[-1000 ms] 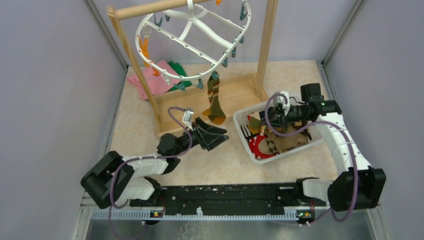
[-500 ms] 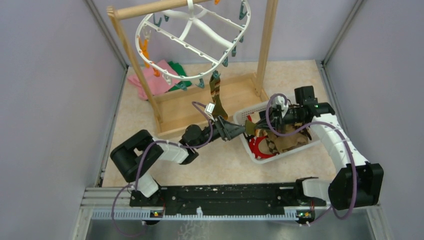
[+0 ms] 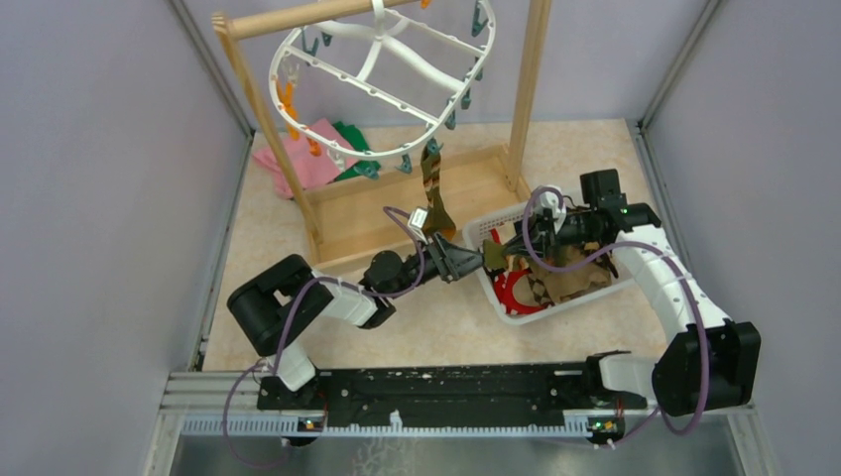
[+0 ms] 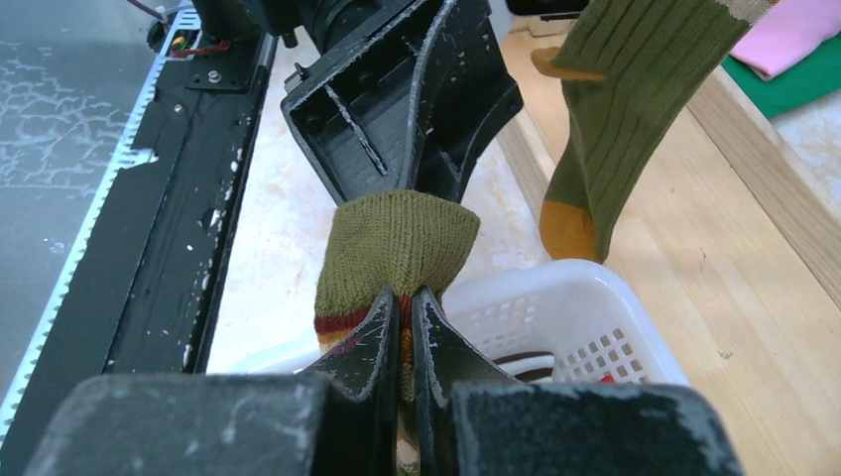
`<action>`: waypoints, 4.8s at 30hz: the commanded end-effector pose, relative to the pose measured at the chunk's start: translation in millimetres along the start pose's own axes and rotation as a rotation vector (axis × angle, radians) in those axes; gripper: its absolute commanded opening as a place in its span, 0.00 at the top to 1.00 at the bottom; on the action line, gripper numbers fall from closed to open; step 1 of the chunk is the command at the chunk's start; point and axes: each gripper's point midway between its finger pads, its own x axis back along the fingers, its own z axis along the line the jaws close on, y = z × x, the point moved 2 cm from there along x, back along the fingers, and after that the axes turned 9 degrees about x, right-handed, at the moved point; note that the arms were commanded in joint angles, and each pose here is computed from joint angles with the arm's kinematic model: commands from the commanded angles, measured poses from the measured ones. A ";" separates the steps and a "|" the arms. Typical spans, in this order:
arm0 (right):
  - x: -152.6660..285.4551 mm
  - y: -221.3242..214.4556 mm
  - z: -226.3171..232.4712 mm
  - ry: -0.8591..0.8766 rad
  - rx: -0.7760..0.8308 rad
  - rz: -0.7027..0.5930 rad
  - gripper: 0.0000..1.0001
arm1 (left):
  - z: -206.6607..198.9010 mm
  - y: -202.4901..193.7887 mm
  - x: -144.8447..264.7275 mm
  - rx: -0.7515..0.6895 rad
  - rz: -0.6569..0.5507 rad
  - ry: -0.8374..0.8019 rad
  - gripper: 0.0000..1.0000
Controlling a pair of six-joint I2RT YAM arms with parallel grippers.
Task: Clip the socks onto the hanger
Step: Pick up the sock from the bin.
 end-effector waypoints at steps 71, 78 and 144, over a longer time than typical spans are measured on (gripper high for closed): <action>-18.3 98.0 29.4 0.249 0.196 -0.162 0.12 | -196.8 -8.4 68.9 -1.621 0.566 -0.373 1.00; -47.3 93.9 41.5 0.344 0.159 -0.156 0.13 | -189.2 -10.3 72.4 -1.506 0.727 -0.247 1.00; -82.3 59.2 37.6 0.322 0.019 -0.081 1.00 | -95.0 10.7 91.4 -1.379 0.633 0.203 0.98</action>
